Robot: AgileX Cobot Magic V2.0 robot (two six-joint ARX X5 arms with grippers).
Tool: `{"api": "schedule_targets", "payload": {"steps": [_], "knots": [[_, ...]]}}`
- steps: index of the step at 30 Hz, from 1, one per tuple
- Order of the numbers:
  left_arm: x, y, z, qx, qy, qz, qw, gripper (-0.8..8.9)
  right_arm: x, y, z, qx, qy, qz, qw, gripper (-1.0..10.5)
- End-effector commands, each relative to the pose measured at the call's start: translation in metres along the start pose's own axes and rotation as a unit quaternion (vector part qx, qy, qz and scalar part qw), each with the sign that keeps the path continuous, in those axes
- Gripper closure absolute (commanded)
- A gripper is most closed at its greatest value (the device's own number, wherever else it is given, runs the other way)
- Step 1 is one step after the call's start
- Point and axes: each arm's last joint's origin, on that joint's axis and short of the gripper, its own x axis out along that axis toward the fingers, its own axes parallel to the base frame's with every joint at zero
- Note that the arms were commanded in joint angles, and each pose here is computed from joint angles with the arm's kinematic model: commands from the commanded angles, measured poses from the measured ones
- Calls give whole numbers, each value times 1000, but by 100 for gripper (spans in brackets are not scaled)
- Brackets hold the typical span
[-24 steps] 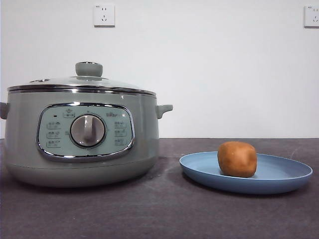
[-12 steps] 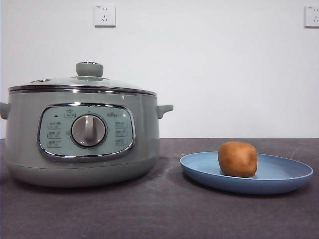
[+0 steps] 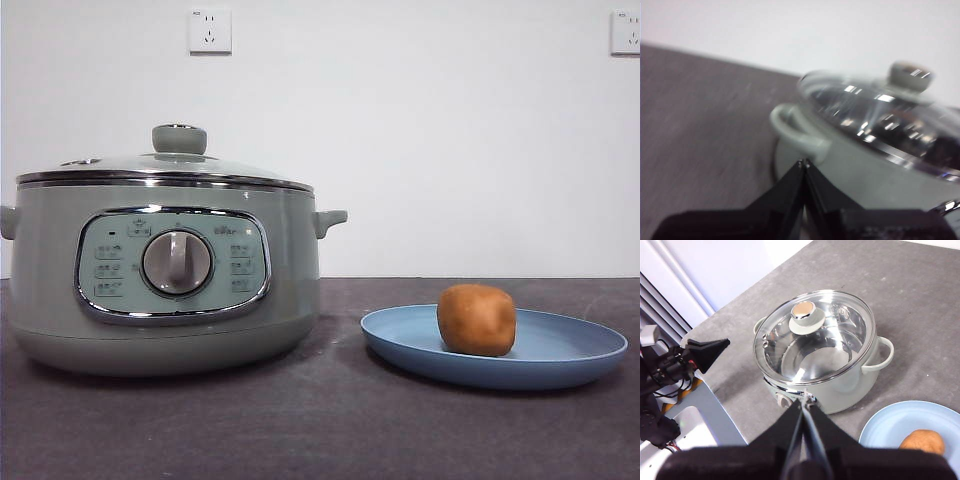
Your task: Take the potato out from the steamer,put the potato on the plate,close the lid
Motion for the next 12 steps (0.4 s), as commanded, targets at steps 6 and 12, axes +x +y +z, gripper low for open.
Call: {"api": "schedule_targets", "payload": {"steps": [6, 12], "knots": [[1, 4, -9, -12, 25, 28, 999, 817, 0, 0, 0, -3, -1, 1, 1000, 947], [1, 4, -9, -12, 26, 28, 999, 817, 0, 0, 0, -3, -1, 1, 1000, 947]]}}
